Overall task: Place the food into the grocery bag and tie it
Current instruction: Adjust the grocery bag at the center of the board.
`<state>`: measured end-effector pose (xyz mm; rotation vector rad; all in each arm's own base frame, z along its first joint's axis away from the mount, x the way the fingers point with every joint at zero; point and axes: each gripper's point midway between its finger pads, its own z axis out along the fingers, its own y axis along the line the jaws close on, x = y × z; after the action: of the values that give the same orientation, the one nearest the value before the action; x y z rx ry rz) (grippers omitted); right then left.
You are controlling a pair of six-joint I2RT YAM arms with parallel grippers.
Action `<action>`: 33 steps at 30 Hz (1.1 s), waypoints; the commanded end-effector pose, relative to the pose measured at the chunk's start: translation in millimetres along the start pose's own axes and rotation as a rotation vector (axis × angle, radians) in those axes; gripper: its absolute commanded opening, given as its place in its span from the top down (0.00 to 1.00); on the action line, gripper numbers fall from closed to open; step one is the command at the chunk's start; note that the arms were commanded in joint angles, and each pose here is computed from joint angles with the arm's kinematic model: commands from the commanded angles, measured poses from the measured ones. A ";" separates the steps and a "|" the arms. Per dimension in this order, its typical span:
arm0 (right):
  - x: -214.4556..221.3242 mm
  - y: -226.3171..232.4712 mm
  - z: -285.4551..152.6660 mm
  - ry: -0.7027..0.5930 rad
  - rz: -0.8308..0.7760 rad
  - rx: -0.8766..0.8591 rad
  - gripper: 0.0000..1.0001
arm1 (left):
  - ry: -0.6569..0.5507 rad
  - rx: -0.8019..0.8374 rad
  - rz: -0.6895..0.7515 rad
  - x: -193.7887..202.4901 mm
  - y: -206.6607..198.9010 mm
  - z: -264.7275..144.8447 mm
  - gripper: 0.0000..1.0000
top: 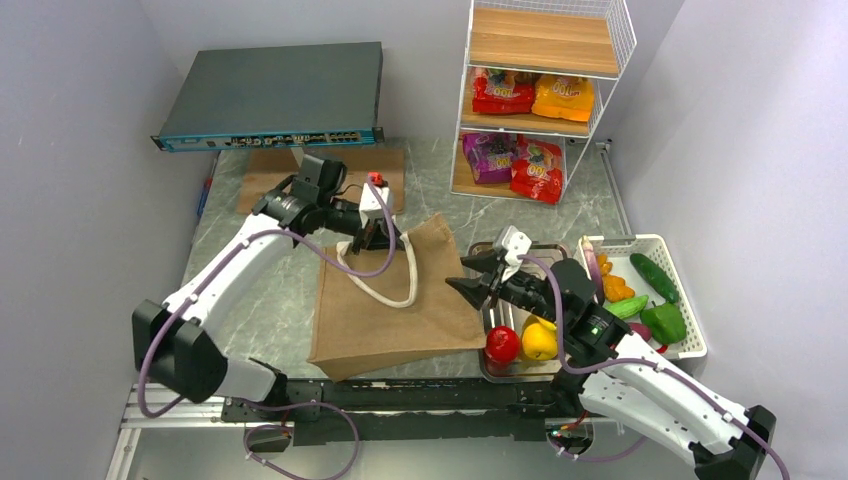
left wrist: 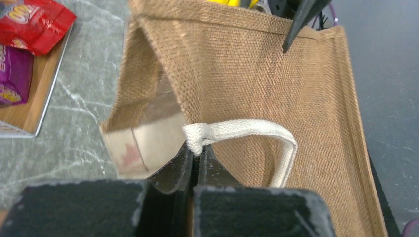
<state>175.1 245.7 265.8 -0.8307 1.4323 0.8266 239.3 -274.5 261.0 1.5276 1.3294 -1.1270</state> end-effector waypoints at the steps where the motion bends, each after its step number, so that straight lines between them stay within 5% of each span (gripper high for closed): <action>1: -46.6 -9.0 -7.1 -0.120 -0.020 0.068 0.42 | 0.065 -0.115 0.059 -20.7 -16.8 -6.4 1.00; 4: -59.3 -30.2 -16.7 -0.120 0.067 0.213 0.21 | 0.075 -0.157 0.099 -25.3 -30.9 -7.3 1.00; 6: -71.1 -51.3 -27.4 -0.098 0.165 0.364 0.16 | 0.076 -0.176 0.123 -25.3 -42.7 -5.1 1.00; 13: -106.7 -50.4 -28.5 -0.028 0.289 0.398 0.13 | 0.087 -0.244 0.211 -37.6 -71.5 -7.3 1.00; 19: -112.2 -53.9 -21.3 0.032 0.302 0.418 0.00 | 0.148 -0.248 0.256 -36.7 -102.9 0.2 1.00; 26: -68.4 -41.9 4.9 0.319 0.361 0.366 0.00 | 0.252 -0.275 0.274 -17.1 -123.8 5.8 1.00; 33: -26.1 -9.1 27.3 0.506 0.370 0.138 0.00 | 0.309 -0.228 0.264 -0.6 -139.3 11.8 1.00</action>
<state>219.2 250.2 298.5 -0.5393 2.0722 0.6912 104.7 -280.4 274.1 1.6583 1.2583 -0.6019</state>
